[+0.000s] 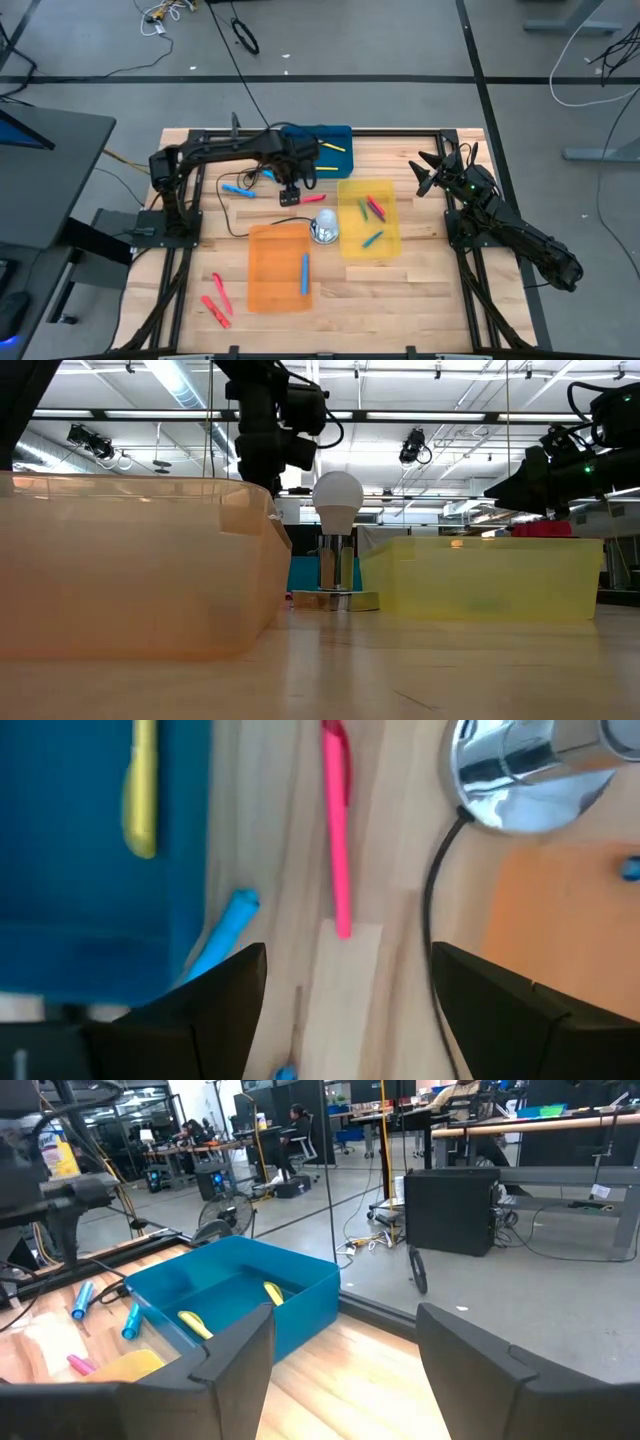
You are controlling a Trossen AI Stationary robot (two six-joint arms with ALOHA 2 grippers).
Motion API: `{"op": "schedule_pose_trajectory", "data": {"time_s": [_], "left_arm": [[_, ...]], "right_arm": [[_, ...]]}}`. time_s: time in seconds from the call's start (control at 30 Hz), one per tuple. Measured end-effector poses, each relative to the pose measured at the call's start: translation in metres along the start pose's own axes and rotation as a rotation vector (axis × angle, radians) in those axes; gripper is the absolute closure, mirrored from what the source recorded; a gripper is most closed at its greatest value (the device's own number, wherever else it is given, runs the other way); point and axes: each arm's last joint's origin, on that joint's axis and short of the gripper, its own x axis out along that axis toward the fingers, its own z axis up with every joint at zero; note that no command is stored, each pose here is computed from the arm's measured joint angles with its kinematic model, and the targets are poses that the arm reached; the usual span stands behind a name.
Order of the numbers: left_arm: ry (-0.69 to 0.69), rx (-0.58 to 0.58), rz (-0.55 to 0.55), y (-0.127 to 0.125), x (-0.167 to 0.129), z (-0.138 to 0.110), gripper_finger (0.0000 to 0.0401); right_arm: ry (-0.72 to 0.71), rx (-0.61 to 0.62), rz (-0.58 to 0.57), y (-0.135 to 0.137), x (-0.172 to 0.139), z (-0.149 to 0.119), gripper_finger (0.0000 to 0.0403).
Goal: Pick & Place Markers
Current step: Put the top pink pen into the blue bin
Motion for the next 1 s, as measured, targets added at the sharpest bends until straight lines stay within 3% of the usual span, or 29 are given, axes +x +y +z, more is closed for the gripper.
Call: {"op": "schedule_pose_trajectory", "data": {"time_s": [0.67,1.0], "left_arm": [[-0.110,-0.029,-0.004,-0.009,0.067,-0.015,0.0115],[-0.135,-0.027,0.000,-0.011,0.086,-0.025,0.0115]], "right_arm": [[0.000,0.000,0.000,0.000,0.000,0.000,0.0158],[0.000,0.000,0.000,0.000,0.000,0.000,0.0158]]}}
